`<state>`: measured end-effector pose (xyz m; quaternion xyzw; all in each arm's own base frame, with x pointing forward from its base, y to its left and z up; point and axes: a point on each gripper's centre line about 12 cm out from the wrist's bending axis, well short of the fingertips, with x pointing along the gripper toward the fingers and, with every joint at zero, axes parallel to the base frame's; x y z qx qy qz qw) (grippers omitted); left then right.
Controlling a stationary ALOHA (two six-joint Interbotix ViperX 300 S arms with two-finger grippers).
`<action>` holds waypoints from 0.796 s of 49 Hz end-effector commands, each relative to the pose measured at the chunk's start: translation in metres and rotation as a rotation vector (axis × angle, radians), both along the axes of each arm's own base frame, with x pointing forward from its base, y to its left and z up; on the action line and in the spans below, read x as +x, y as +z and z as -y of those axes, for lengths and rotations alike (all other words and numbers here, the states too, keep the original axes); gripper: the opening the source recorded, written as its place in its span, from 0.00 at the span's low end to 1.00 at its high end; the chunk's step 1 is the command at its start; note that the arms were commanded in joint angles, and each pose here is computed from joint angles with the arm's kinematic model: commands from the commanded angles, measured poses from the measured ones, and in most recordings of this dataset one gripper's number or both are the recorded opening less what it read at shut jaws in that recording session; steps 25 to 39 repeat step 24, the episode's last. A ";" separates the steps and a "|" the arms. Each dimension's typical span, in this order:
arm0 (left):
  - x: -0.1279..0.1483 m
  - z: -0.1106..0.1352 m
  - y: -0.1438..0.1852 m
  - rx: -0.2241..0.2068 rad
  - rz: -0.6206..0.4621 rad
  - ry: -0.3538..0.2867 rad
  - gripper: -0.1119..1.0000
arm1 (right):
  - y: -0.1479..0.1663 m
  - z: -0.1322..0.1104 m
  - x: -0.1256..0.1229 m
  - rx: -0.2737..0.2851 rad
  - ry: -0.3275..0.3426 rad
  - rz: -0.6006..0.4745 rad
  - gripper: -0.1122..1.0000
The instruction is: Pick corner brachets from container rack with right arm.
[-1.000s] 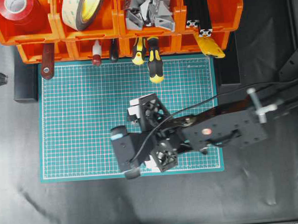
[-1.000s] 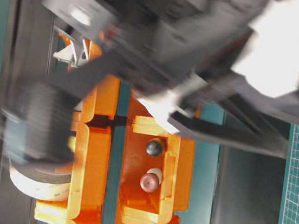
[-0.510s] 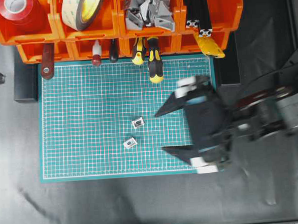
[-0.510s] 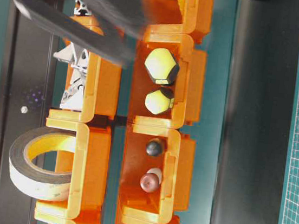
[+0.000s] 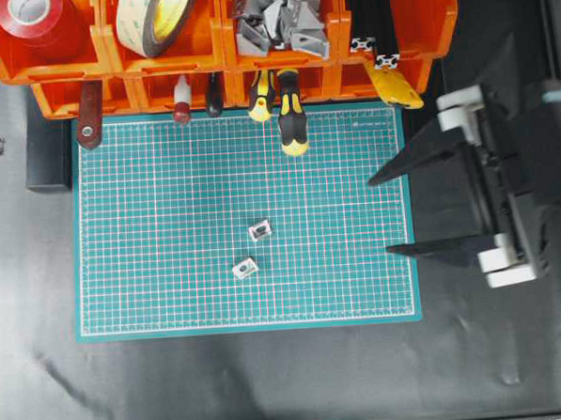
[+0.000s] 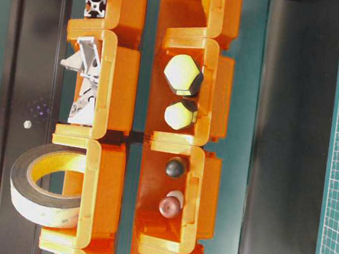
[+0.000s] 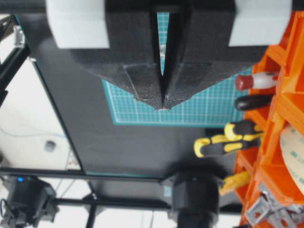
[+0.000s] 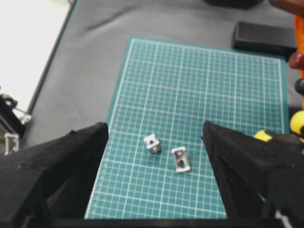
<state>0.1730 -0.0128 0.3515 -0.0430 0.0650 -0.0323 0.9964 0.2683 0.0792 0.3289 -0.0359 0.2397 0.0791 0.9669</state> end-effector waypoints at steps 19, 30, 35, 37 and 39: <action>0.000 0.000 0.014 -0.005 0.038 -0.001 0.10 | -0.003 0.006 -0.009 0.020 -0.027 -0.013 0.80; 0.000 0.000 0.012 -0.003 0.035 -0.001 0.10 | -0.005 0.007 -0.013 0.035 -0.035 -0.016 0.80; 0.000 0.000 0.012 -0.003 0.035 -0.001 0.10 | -0.005 0.007 -0.013 0.035 -0.035 -0.016 0.80; 0.000 0.000 0.012 -0.003 0.035 -0.001 0.10 | -0.005 0.007 -0.013 0.035 -0.035 -0.016 0.80; 0.000 0.000 0.012 -0.003 0.035 -0.001 0.10 | -0.005 0.007 -0.013 0.035 -0.035 -0.016 0.80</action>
